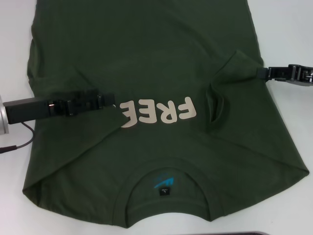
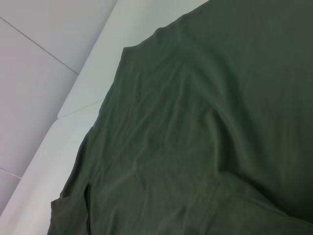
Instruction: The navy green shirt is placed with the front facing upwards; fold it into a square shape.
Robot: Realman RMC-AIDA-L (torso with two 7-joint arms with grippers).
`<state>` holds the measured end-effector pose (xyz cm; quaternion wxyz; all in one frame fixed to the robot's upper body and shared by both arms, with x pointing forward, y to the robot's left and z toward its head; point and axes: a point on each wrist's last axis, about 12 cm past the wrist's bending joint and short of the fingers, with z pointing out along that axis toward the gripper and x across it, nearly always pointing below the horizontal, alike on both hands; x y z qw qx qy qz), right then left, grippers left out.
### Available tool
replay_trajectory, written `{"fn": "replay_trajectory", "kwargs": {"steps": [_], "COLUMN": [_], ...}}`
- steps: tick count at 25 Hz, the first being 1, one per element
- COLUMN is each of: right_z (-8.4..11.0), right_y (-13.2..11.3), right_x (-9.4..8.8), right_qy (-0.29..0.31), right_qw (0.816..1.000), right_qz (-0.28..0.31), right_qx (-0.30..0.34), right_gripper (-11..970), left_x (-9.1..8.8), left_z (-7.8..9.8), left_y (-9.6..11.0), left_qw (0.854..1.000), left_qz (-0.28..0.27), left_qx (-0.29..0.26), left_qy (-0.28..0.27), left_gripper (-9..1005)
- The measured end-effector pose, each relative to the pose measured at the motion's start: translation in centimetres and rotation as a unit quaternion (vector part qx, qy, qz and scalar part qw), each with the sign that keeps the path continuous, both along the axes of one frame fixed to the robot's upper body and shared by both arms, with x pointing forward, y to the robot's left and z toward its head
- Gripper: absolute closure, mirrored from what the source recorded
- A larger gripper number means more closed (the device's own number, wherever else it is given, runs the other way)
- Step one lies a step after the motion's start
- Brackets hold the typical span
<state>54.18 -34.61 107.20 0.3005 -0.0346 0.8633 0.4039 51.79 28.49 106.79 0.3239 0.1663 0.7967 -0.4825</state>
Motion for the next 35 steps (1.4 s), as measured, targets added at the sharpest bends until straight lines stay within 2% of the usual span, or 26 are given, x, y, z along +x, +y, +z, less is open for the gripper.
{"fn": "replay_trajectory", "kwargs": {"steps": [6,15,26,35], "right_z": [-0.2,-0.6,-1.2,-1.0], "right_y": [0.3,1.7,2.0,3.6], "right_x": [0.6,1.3,2.4,4.2], "right_qy": [0.001,0.007,0.005,-0.016], "right_qw": [1.000,0.999,0.997,0.993], "right_qz": [-0.009,0.011,0.003,0.004], "right_qx": [-0.008,-0.029,-0.079,-0.114], "right_gripper": [685,896,891,892], "left_x": [0.0,0.0,0.0,0.1], "left_z": [0.0,0.0,0.0,-0.1], "left_y": [0.1,0.1,0.0,-0.1], "left_qw": [1.000,1.000,1.000,1.000], "left_qz": [0.000,0.000,0.000,0.002], "left_qx": [0.001,0.001,0.000,0.000], "left_qy": [0.000,0.000,-0.001,0.000], "left_gripper": [119,118,118,118]}}
